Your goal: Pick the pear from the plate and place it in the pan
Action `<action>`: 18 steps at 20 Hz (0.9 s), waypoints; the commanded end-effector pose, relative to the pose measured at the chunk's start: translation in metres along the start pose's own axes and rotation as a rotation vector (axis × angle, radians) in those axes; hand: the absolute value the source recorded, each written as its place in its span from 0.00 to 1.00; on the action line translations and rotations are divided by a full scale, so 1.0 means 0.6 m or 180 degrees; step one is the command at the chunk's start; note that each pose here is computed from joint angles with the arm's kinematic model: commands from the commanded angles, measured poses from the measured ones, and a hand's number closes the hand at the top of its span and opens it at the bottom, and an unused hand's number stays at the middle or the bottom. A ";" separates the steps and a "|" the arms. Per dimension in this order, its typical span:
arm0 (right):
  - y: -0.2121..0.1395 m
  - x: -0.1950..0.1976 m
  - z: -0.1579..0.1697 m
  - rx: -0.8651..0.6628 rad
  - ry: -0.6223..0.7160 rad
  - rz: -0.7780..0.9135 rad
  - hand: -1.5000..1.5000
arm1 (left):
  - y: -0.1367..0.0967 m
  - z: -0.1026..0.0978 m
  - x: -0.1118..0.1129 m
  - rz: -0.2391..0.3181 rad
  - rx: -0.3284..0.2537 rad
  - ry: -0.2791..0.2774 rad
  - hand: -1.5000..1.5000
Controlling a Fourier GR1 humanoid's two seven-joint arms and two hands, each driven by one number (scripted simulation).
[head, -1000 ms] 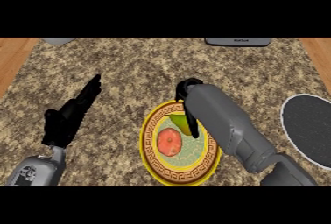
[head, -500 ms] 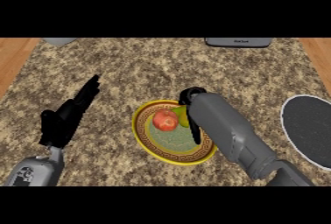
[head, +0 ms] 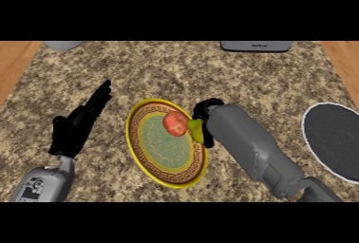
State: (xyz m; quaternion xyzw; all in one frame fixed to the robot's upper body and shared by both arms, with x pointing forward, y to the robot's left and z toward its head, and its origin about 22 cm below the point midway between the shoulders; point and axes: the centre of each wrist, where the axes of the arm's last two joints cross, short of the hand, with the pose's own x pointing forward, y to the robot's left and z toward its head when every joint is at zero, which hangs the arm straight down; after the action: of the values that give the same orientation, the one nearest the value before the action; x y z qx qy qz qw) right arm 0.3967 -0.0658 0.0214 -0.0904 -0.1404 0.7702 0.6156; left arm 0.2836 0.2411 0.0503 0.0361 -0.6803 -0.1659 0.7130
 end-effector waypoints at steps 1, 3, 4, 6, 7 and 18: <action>0.042 0.007 -0.036 0.0203 -0.0165 0.0018 1.00 | 0.001 -0.007 0.017 -0.0049 0.0019 -0.0013 0.50; 0.018 0.008 -0.019 0.0056 -0.0237 -0.0037 1.00 | -0.004 0.007 0.002 0.0020 0.0074 -0.0027 0.50; 0.026 0.011 -0.025 -0.0079 -0.0130 -0.0056 1.00 | -0.007 0.001 -0.007 -0.0008 -0.0043 -0.0005 0.50; 0.009 0.028 0.002 -0.0202 -0.0245 -0.0047 1.00 | 0.007 0.014 0.014 -0.0017 0.0017 0.0028 0.50; -0.024 0.013 0.021 -0.0347 -0.0218 -0.0002 1.00 | -0.001 0.032 -0.008 -0.0016 0.0011 0.0023 0.50; -0.003 -0.019 0.094 -0.3174 -0.0068 -0.0892 1.00 | 0.043 0.058 -0.064 0.0106 0.0488 0.0496 0.50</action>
State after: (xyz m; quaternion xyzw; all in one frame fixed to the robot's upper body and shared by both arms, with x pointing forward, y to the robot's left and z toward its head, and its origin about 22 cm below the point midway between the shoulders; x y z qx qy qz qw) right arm 0.3880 -0.0785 0.0544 -0.2844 -0.4225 0.5934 0.6232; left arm 0.2598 0.2753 0.0308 0.0837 -0.6460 -0.1149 0.7500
